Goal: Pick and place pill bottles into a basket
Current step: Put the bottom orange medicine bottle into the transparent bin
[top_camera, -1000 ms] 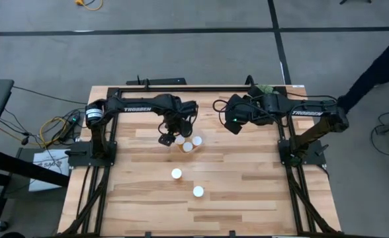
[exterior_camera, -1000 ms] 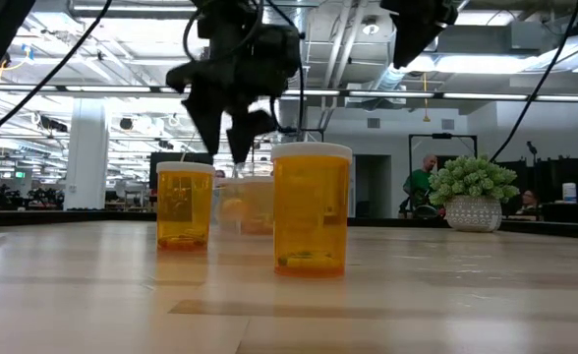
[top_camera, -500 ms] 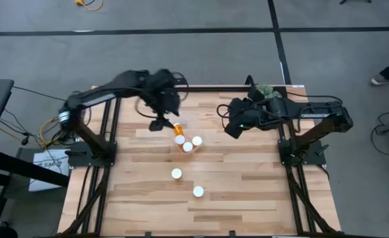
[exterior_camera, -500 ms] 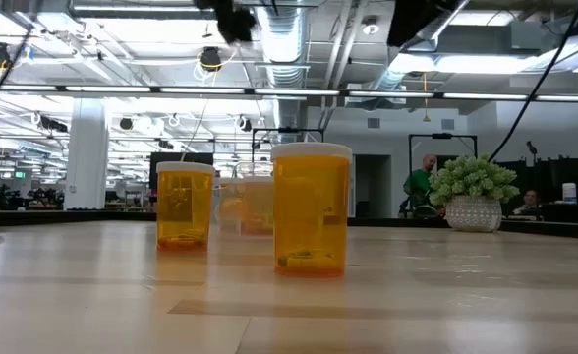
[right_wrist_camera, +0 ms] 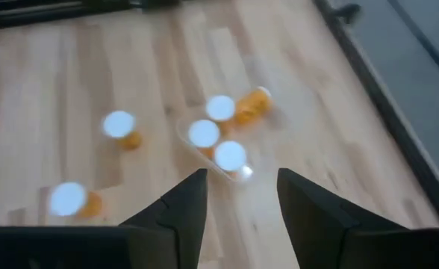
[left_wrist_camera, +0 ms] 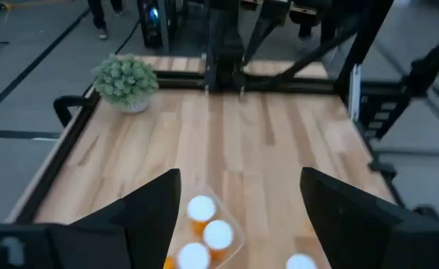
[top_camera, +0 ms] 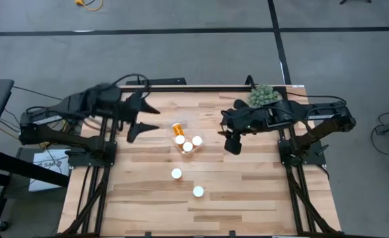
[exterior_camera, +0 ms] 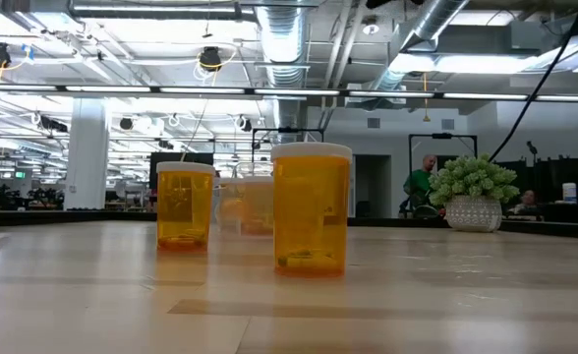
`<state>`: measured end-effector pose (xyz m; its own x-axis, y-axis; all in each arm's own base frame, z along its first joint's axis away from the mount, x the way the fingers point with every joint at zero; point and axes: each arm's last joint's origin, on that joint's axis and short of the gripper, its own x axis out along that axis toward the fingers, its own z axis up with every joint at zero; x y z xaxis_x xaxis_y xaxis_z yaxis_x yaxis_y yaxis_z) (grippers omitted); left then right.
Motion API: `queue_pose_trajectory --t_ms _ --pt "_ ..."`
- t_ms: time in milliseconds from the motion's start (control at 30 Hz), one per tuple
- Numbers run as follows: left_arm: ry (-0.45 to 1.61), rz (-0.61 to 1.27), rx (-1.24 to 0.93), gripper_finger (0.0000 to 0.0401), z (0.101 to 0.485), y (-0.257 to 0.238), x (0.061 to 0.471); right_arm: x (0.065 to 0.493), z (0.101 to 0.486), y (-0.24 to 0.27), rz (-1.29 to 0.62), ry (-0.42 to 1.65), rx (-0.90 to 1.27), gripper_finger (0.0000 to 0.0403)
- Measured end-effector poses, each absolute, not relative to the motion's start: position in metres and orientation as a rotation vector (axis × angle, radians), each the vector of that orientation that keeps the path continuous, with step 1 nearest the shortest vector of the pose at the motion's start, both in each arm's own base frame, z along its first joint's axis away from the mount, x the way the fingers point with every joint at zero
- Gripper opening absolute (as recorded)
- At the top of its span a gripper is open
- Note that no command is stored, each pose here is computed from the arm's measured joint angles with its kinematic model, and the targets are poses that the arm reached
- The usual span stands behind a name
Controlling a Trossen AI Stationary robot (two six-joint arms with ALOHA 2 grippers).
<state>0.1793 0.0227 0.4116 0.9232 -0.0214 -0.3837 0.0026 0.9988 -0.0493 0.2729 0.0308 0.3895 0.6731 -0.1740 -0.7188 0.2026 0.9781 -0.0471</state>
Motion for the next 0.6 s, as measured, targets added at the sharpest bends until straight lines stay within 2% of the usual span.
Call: queue_pose_trajectory --t_ms 300,600 --pt "0.274 0.008 -0.199 0.0265 0.344 0.0 0.161 0.272 0.39 0.049 -0.123 0.796 0.035 0.0155" --pt "0.25 -0.018 -0.232 0.0265 0.307 -0.013 0.165 0.281 0.379 0.068 -0.109 0.831 0.105 0.0155"
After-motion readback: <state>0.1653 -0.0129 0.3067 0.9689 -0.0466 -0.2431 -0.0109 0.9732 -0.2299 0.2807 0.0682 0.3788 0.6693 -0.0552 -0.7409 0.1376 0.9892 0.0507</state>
